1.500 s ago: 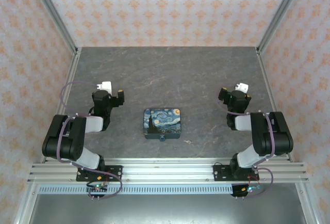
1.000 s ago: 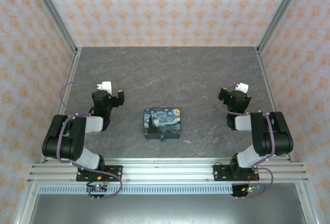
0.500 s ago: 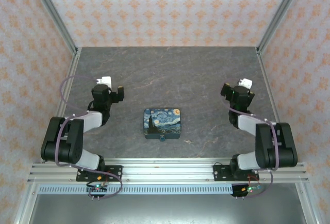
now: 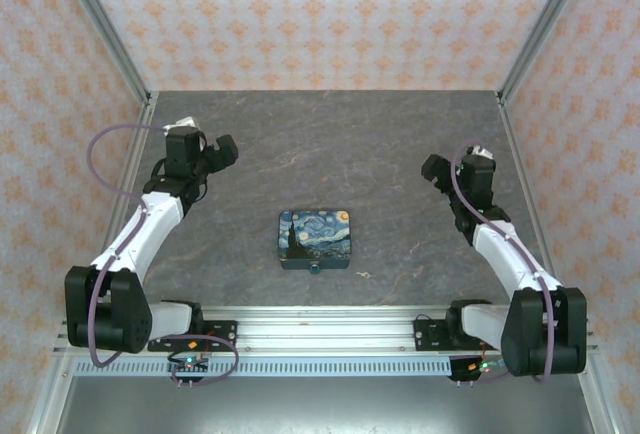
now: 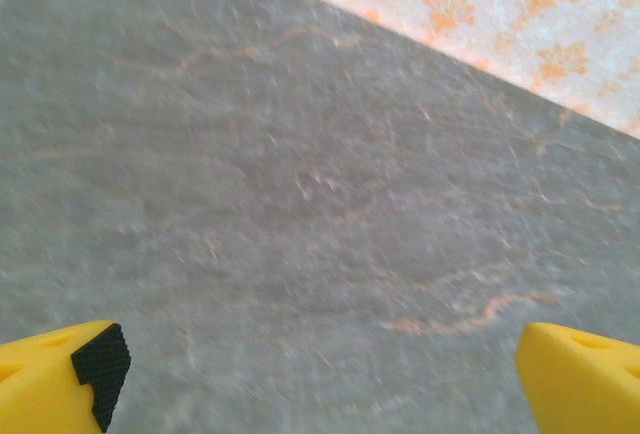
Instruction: Unlock a padlock with a key
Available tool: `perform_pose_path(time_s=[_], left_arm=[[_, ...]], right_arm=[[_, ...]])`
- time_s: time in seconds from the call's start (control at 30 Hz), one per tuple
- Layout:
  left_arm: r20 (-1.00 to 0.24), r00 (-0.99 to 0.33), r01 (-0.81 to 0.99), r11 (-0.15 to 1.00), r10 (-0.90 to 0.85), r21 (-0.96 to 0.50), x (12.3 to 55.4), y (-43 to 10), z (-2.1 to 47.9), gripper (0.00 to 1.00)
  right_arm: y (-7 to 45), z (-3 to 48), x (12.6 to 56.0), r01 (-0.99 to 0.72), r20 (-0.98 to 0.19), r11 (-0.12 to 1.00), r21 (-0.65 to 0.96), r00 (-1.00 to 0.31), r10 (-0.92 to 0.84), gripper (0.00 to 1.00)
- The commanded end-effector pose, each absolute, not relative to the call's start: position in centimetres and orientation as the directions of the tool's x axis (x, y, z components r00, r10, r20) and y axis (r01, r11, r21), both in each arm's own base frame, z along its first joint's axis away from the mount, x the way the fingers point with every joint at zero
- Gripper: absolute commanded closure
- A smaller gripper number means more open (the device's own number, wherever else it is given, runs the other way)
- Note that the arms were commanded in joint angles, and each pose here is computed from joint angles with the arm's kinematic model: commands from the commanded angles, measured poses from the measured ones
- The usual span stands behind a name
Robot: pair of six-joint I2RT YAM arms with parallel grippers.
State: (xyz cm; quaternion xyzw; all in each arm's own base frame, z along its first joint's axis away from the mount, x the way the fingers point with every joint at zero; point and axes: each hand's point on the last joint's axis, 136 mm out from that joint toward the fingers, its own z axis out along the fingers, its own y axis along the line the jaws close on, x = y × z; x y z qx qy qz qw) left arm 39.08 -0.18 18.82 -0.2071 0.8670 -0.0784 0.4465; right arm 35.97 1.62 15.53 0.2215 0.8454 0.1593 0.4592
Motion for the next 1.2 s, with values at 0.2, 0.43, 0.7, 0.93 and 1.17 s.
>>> perform_pose_path(time_s=[0.2,0.43,0.7,0.93,1.17], left_arm=[[-0.482,-0.774,-0.201,0.881,-0.41,-0.427,30.7,-9.8,12.9,0.0],[-0.45,-0.798,-0.146,0.853,-0.4,-0.5,26.8,-12.0,12.1,0.0],[-0.422,-0.825,-0.107,0.837,-0.376,-0.536,25.4,-14.4,10.3,0.1],[-0.413,-0.847,-0.066,0.837,-0.335,-0.544,25.3,-16.7,9.2,0.2],[-0.404,-0.859,-0.048,0.835,-0.315,-0.548,25.4,-17.9,8.2,0.31]], right_arm=[[14.1,11.7,28.8,0.099,-0.375,0.736,0.669,-0.81,0.45,0.23],[18.7,10.6,24.7,0.047,-0.349,0.734,0.677,-0.858,0.377,0.27],[21.0,9.8,23.8,0.032,-0.342,0.735,0.677,-0.871,0.352,0.29],[22.4,9.0,24.2,0.035,-0.329,0.739,0.673,-0.88,0.342,0.33],[23.5,8.6,24.6,0.042,-0.306,0.719,0.694,-0.887,0.346,0.47]])
